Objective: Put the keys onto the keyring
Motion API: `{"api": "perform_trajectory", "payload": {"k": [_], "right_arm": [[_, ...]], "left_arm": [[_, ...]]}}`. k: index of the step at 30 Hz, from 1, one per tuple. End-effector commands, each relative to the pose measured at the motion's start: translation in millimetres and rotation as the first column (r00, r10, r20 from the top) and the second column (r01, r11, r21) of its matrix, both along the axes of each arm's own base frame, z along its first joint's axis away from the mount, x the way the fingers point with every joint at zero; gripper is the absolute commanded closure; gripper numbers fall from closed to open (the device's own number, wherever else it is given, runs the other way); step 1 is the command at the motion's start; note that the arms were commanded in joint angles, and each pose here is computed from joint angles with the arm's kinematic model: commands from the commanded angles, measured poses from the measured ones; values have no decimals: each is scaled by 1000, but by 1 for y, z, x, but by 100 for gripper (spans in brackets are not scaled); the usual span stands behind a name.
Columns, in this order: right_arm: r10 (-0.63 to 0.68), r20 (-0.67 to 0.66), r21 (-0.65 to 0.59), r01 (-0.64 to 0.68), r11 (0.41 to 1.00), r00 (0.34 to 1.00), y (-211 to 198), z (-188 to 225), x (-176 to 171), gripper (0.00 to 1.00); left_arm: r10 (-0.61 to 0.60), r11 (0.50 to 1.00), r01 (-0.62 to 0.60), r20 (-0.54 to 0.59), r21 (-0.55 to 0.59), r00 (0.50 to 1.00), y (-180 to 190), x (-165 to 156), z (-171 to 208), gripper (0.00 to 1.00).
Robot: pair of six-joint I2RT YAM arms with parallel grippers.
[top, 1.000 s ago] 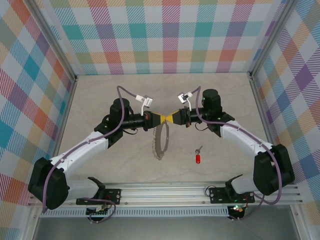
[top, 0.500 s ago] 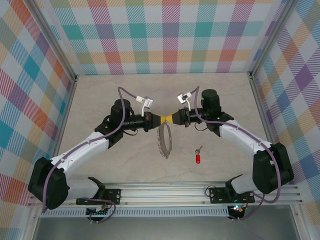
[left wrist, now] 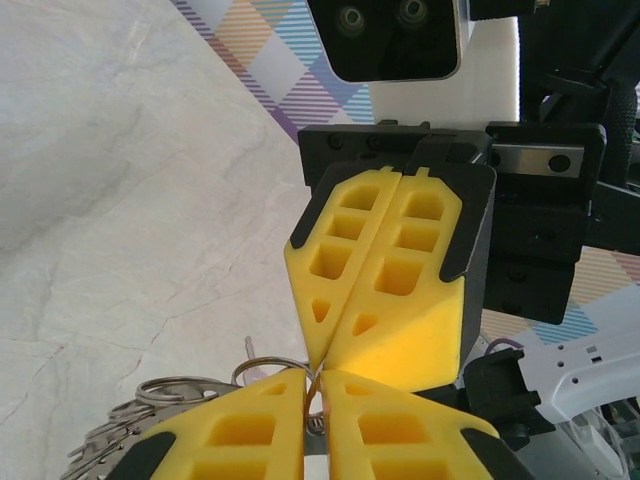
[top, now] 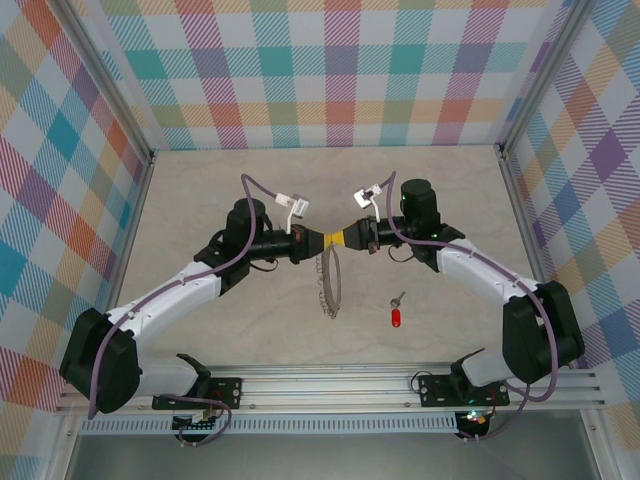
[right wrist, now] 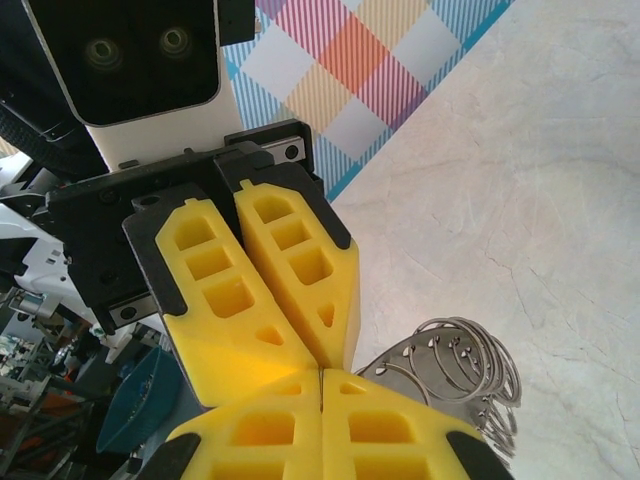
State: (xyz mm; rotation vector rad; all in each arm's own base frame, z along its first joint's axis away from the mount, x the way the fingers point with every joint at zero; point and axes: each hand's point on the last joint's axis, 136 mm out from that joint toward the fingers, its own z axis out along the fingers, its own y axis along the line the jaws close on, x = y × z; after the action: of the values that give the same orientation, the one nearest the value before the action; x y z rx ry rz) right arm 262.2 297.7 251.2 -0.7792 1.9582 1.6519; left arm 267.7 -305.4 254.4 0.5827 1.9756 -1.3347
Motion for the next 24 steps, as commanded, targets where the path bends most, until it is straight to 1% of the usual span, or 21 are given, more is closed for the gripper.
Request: {"api": "perform_trajectory", "payload": {"k": [1,2,9,12,14,17,18,20,24], "right_arm": [[5,68,29,-7,1000,998,12,7,2,100],[5,68,28,-7,1000,998,12,7,2,100],[-22,62,21,21,1000,998,11,7,5,100],[-43,60,18,42,999,997,10,8,8,83],[-59,62,16,58,998,996,9,10,9,66],[-106,76,11,106,994,991,3,14,14,52],[-130,81,11,130,991,988,-1,16,16,48],[-177,93,15,176,984,980,-10,20,19,42],[-284,100,21,284,959,954,-32,23,26,37]], "left_arm": [[-189,979,193,63,-67,980,-28,-38,24,96],[-183,980,187,64,-65,981,-28,-37,23,100],[-136,989,141,88,-54,987,-24,-33,20,100],[-74,996,79,113,-39,991,-17,-26,18,100],[-50,998,54,126,-34,991,-13,-24,16,100],[-33,999,37,137,-27,990,-10,-24,15,100],[-30,999,34,139,-23,990,-9,-24,14,100],[-28,999,31,142,-19,989,-9,-24,14,100],[-35,999,37,147,-13,988,-8,-25,12,100]]}}
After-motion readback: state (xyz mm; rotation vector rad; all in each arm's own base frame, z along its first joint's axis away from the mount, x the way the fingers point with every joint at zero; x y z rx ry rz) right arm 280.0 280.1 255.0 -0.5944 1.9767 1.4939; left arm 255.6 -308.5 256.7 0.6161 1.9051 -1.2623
